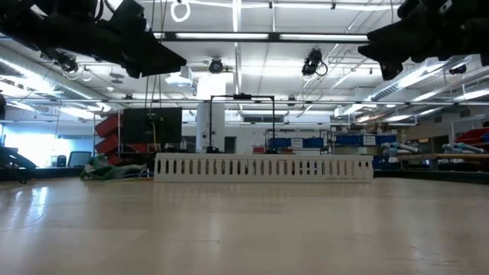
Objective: Ziptie cables
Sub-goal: Return to Home Position
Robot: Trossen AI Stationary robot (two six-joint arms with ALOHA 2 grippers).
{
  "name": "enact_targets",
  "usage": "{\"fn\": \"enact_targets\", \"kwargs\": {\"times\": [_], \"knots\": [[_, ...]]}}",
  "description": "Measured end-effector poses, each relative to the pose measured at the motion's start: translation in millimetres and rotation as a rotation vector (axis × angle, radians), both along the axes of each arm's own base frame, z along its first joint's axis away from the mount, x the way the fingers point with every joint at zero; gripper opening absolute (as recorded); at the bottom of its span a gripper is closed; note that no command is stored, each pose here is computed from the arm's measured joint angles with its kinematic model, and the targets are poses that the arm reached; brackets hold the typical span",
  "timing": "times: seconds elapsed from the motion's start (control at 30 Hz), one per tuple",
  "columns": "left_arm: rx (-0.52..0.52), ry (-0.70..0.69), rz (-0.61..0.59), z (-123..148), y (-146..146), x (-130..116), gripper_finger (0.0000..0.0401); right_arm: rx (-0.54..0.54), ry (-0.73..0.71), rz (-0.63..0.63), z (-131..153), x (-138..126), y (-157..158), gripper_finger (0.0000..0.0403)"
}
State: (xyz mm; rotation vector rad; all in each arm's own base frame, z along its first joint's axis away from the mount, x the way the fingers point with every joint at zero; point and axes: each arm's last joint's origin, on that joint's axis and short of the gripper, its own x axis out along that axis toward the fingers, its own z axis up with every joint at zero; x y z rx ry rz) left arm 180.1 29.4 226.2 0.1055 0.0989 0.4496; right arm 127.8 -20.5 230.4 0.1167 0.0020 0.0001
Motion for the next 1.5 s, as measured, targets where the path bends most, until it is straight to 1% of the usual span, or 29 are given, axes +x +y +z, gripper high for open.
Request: {"fn": "enact_targets", "kwargs": {"times": [0.1, 0.2, 0.27, 0.53, 0.67, 0.8, 0.97, 1.17, 1.4, 1.5], "knots": [[0.002, -0.031, 0.000, -9.9, -0.8, -7.0, 0.0286, 0.011, 0.005, 0.000, -11.1, -0.4, -0.8, 0.0162], [-0.018, -0.111, 0.006, -21.9, -1.9, -18.7, 0.0286, 0.042, 0.028, -0.011, -22.7, -0.5, -2.1, 0.0163], [-0.035, -0.142, 0.007, -29.6, -2.6, -25.5, 0.0286, 0.046, 0.008, -0.014, -26.3, -0.8, -2.7, 0.0163], [-0.079, -0.114, 0.010, -50.9, -3.5, -34.3, 0.0286, 0.046, -0.056, 0.036, -42.4, -2.8, -1.3, 0.0161], [-0.096, -0.082, 0.012, -60.8, -3.8, -37.3, 0.0286, 0.074, -0.047, 0.044, -57.6, -5.0, -0.6, 0.0160], [-0.126, -0.027, 0.017, -69.6, -4.1, -39.0, 0.0286, 0.082, -0.040, 0.046, -58.1, -4.8, -0.2, 0.0160], [-0.109, -0.050, 0.016, -66.3, -4.2, -40.5, 0.0284, 0.061, -0.038, 0.056, -58.4, -4.8, 0.1, 0.0158], [-0.077, -0.074, 0.013, -59.5, -5.1, -49.0, 0.0266, 0.060, -0.034, 0.064, -58.9, -4.8, 0.4, 0.0158], [-0.087, -0.090, -0.013, -56.0, -7.4, -63.9, 0.0255, 0.057, -0.025, 0.063, -59.7, -4.8, 0.4, 0.0156], [-0.091, -0.070, -0.012, -57.8, -7.8, -67.6, 0.0255, 0.049, -0.019, 0.063, -60.5, -4.8, 0.4, 0.0158]]}}
